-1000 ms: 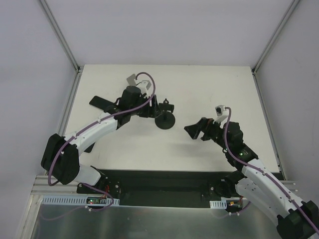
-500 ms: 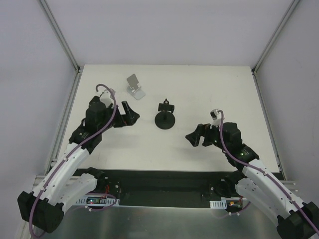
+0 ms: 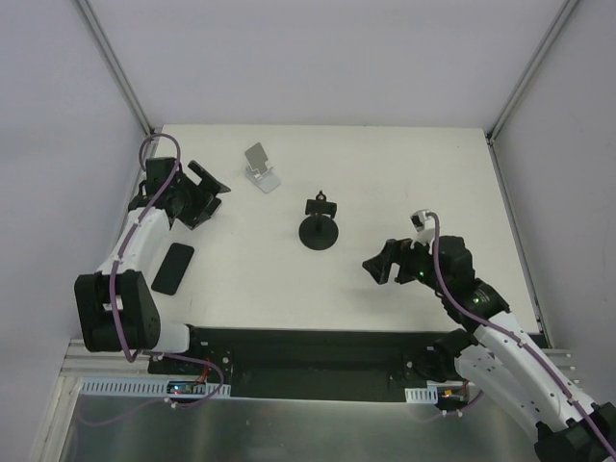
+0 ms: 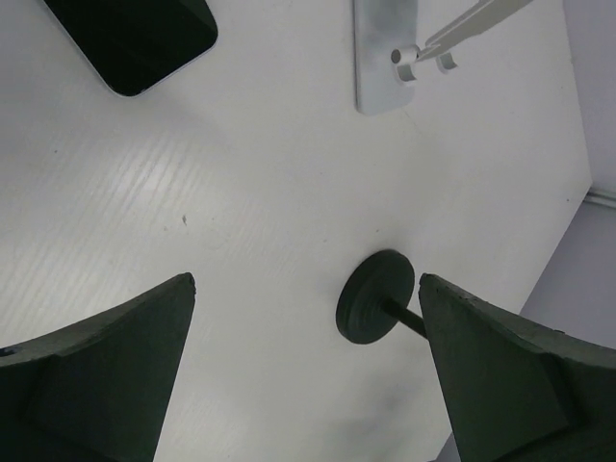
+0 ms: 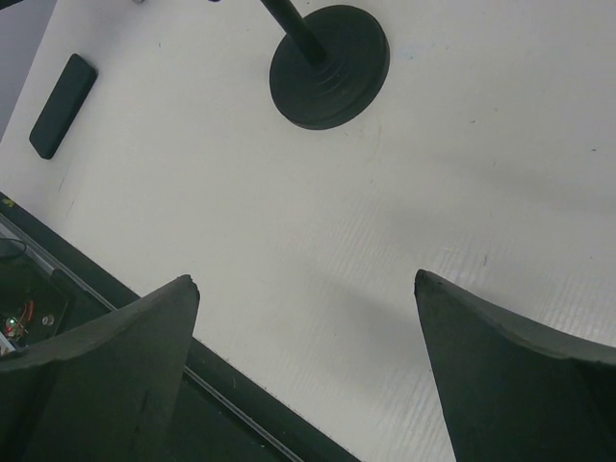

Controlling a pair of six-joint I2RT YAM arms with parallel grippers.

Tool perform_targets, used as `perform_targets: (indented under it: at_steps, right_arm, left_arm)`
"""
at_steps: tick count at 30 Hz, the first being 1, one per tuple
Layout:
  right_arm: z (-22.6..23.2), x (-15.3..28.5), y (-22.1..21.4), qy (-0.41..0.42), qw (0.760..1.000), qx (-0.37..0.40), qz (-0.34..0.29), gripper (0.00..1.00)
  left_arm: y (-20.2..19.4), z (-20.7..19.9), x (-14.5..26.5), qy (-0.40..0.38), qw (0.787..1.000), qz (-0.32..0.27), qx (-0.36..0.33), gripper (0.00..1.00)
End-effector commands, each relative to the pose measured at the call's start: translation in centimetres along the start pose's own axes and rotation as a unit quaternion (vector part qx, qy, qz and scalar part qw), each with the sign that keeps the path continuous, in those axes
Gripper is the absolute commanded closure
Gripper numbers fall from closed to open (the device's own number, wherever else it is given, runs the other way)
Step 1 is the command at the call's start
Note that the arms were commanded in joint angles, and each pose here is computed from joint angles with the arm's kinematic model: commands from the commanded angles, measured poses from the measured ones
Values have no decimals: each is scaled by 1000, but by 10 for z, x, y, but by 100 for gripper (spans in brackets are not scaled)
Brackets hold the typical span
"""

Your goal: Place the phone on the phone stand

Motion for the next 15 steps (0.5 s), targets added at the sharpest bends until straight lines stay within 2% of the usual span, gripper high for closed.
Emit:
perform_targets:
  at_steps: [1,6,8,15]
  right_arm:
    - [5,10,16,-15,999,16,-24,4]
    - [5,7,20,-21,999,19,-24,4]
    - [5,5,22,-21,999,25,-16,4]
    - [2,4,22,-34,999,29,-10,4]
  left_arm:
    - [19,-12,-7,4,1000,-9,15,1]
    - [32,5,-32,90,994,-32,51,1]
    - [35,10,-41,108,991,-24,77,1]
    - [48,10,-51,201,976,19,79,1]
Point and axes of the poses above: each gripper's point midway between its finger pads, its own x axis back along the fingers, its own z axis along the line the jaws close on, y = z × x, the point moved 10 cm from there along x, back along the fingers, and after that the axes turned 3 degrees about -x, right-handed, at the moved point
